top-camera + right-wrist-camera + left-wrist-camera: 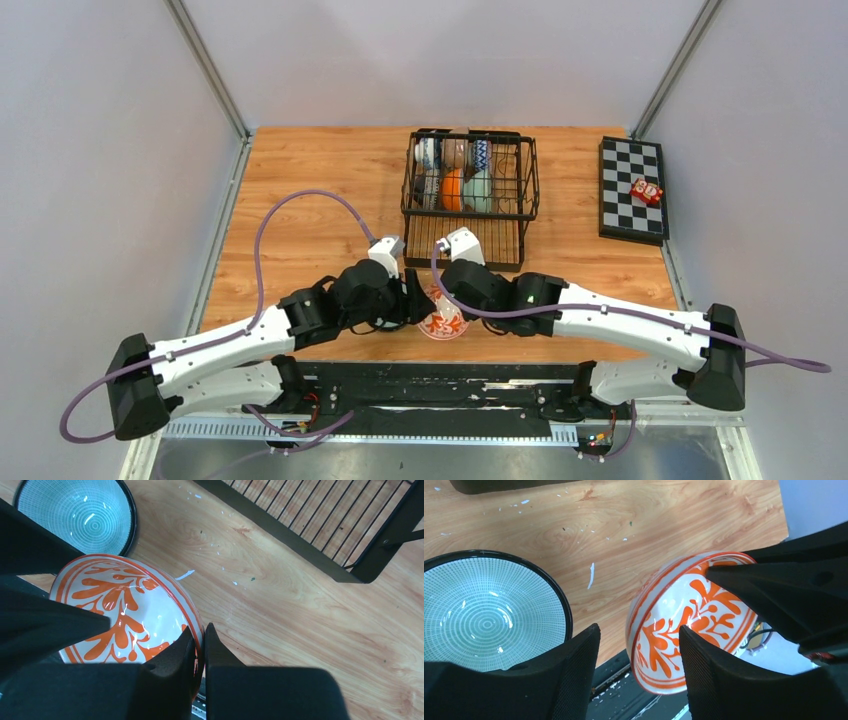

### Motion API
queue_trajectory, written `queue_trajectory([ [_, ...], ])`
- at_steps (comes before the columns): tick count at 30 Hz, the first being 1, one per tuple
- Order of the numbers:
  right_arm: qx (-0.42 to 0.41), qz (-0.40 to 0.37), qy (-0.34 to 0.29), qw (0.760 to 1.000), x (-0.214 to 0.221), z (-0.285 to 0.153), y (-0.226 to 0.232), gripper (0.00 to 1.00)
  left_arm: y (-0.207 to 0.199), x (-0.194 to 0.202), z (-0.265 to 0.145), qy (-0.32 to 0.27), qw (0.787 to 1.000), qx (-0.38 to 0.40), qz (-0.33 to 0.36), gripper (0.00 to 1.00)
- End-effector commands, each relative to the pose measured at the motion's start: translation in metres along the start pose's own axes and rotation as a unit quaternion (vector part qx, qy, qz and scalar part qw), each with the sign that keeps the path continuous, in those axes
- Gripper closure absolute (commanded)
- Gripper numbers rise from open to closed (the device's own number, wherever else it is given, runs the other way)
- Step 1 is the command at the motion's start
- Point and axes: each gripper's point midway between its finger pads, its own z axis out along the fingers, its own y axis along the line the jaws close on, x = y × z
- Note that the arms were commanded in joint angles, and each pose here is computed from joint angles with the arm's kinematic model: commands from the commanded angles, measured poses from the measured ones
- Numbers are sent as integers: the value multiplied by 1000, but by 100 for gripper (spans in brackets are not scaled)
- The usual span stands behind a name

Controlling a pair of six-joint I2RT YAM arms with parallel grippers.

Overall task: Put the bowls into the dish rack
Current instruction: Turn the bowl upside down on the dish rack.

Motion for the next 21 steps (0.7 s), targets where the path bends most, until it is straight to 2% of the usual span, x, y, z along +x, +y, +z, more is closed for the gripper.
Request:
queue_trajectory([
  [1, 11, 0, -42, 999, -29, -13, 2, 97, -6, -9, 9, -33, 999, 3, -18, 41],
  [5, 18, -1, -53, 998, -36, -17, 0, 97, -4, -7, 12, -32, 999, -2, -19, 47],
  [10, 26, -5, -55, 998, -38, -18, -1, 97, 0, -7, 10, -42, 999, -6, -26, 62],
  [15, 34, -9, -56, 998, -39, -16, -1, 97, 1, -6, 10, -43, 999, -5, -30, 74],
  [20, 35, -15, -54, 998, -38, -15, 3, 97, 1, -5, 10, -42, 999, -4, -30, 100],
  [21, 33, -16, -54, 998, -38, -15, 5, 97, 1, -6, 10, -43, 999, -3, -30, 100],
])
